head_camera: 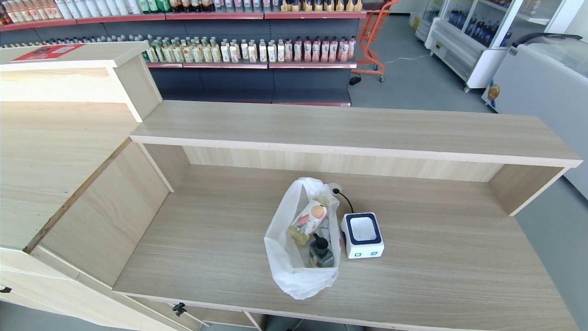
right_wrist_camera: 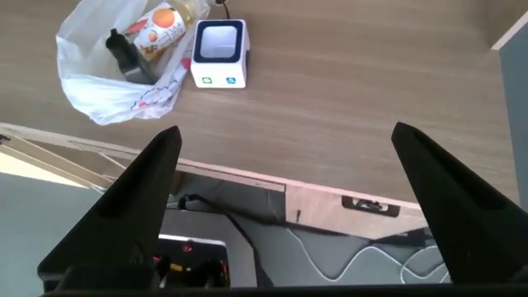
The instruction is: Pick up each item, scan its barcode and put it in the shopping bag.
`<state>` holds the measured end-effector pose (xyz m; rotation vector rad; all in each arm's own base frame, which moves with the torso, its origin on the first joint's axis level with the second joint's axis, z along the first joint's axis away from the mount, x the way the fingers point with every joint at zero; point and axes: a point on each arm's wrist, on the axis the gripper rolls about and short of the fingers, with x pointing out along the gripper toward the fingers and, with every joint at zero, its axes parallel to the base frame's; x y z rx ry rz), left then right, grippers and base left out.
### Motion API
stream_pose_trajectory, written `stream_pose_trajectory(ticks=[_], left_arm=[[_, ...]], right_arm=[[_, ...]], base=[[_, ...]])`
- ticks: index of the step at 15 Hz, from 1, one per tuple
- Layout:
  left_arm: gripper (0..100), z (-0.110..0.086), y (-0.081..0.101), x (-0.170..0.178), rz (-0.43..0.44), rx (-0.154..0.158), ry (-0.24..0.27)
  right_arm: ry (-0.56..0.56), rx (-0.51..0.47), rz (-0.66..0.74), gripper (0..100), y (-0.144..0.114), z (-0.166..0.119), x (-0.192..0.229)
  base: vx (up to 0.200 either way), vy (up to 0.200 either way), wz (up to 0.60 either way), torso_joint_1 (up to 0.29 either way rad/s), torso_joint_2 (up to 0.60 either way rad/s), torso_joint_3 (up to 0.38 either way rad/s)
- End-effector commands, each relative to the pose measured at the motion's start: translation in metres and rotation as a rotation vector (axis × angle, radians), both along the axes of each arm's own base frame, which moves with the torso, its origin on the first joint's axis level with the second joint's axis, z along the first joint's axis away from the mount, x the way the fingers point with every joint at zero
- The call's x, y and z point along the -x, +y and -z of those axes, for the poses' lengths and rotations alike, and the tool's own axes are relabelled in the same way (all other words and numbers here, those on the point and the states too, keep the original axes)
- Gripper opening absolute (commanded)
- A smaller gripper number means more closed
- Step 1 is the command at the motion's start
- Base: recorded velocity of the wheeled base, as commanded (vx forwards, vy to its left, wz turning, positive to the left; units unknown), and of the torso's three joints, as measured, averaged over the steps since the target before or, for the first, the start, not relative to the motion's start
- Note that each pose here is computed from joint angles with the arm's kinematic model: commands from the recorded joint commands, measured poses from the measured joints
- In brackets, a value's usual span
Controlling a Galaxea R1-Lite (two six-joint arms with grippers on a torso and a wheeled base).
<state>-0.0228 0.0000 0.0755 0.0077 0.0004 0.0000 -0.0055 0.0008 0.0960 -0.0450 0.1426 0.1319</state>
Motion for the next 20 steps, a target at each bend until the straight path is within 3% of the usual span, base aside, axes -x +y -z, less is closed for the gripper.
stream_pose_trajectory(ticks=[1, 5, 6, 14, 20], left_arm=[[100, 0.0000, 0.0000, 0.0000, 0.000, 0.000, 0.000], [100, 0.0000, 0.0000, 0.0000, 0.000, 0.000, 0.000], [100, 0.0002, 0.0000, 0.0000, 0.000, 0.000, 0.001], [100, 0.0000, 0.0000, 0.0000, 0.000, -0.002, 0.000], [100, 0.0000, 0.0000, 0.0000, 0.000, -0.003, 0.000]], right_arm=[[-0.138, 0.009, 0.048, 100, 0.0005, 0.0209, 0.0176], [-0.139, 0.007, 0.048, 100, 0.0005, 0.0208, 0.0176], [-0.138, 0.011, 0.048, 0, 0.0005, 0.0209, 0.0176], [-0.134, -0.006, 0.049, 0, 0.0005, 0.0211, 0.0176], [-0.135, -0.006, 0.051, 0, 0.0006, 0.0211, 0.0176]], base=[[0.000, 0.000, 0.00, 0.000, 0.00, 0.000], [0.000, 0.000, 0.00, 0.000, 0.00, 0.000], [0.000, 0.000, 0.00, 0.000, 0.00, 0.000], [0.000, 0.000, 0.00, 0.000, 0.00, 0.000], [0.000, -0.200, 0.00, 0.005, 0.00, -0.002]])
